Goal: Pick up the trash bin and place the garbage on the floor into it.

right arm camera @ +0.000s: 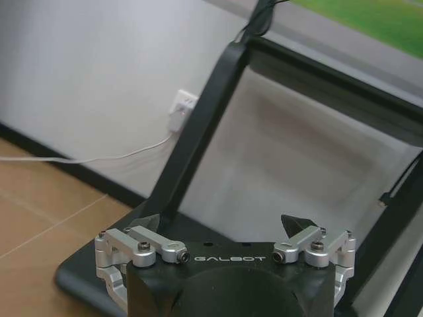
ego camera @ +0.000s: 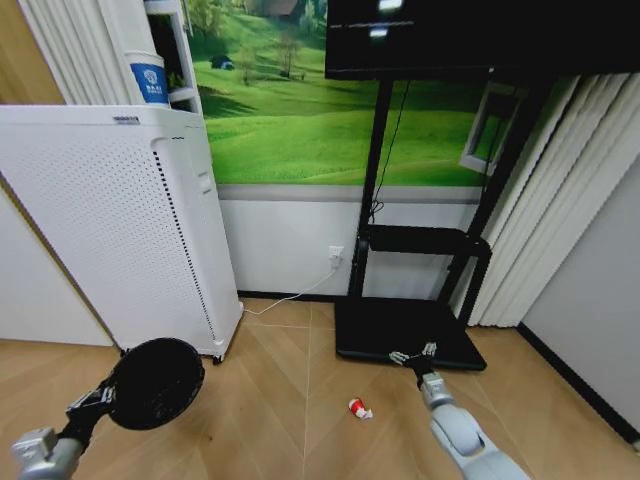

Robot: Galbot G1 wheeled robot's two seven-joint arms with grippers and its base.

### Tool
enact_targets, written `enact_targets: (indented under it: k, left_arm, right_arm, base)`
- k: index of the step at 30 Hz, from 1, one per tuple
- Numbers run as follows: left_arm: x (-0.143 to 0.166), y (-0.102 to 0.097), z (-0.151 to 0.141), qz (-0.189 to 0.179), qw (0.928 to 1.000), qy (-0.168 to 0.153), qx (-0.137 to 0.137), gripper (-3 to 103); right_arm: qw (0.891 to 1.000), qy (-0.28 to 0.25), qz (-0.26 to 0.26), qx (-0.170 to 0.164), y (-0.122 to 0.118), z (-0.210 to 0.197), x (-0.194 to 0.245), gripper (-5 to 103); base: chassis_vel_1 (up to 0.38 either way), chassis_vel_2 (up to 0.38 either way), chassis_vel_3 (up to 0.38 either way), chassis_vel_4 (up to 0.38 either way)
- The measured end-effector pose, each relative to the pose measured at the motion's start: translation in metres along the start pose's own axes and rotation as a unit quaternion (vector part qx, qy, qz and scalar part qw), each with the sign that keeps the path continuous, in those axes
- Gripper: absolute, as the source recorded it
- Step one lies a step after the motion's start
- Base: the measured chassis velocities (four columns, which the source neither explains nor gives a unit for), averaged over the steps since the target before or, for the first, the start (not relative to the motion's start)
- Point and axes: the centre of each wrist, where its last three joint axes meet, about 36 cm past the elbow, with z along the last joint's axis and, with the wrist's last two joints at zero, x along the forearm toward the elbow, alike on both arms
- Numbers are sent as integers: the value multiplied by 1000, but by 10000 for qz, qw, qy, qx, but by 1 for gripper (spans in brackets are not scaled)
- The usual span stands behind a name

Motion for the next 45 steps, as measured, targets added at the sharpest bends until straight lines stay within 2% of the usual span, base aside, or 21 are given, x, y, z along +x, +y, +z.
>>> enact_targets:
  k: [2,7,10,11,14,16,17,19,29,36,45]
  left_arm:
    - [-1,0,1,-21,10000,-20,11,7]
    - [-9,-4,2,-19,10000,-63,56,7]
    - [-10,-13,4,24,9999,-65,90,7]
    - [-10,-13,4,24,9999,-65,90,7]
    - [-3,-16,7,15,10000,-14,94,7]
    - [-2,-16,8,8,10000,-7,89,7]
    - [2,-13,10,-39,10000,22,68,7]
    - [7,-10,10,-73,10000,23,43,7]
    - [20,-12,11,-111,9999,48,24,7]
    - [17,-15,9,-94,10000,21,10,7]
    - [13,-24,11,3,10000,55,-11,7]
  right_arm:
    - [9990,134,-420,113,-3,3,24,100]
    - [9959,246,-854,173,6,0,45,100]
    - [9921,377,-1189,109,34,0,46,100]
    - [9921,377,-1189,109,34,0,46,100]
    - [9856,660,-1559,25,73,11,39,100]
    - [9852,672,-1579,24,74,12,39,100]
    - [9817,782,-1735,82,87,22,36,100]
    - [9781,823,-1897,225,95,33,30,100]
    - [9675,857,-2275,693,97,60,-17,100]
    - [9615,1013,-2430,783,96,82,-18,100]
    - [9568,1186,-2535,787,117,105,-21,100]
  base:
    - [42,-54,-42,56]
    - [15,-15,-13,23]
    - [0,0,0,0]
    - [0,0,0,0]
    - [0,0,0,0]
    - [0,0,0,0]
    - [0,0,0,0]
    - [0,0,0,0]
    - [0,0,0,0]
    - [0,0,0,0]
    - [0,0,0,0]
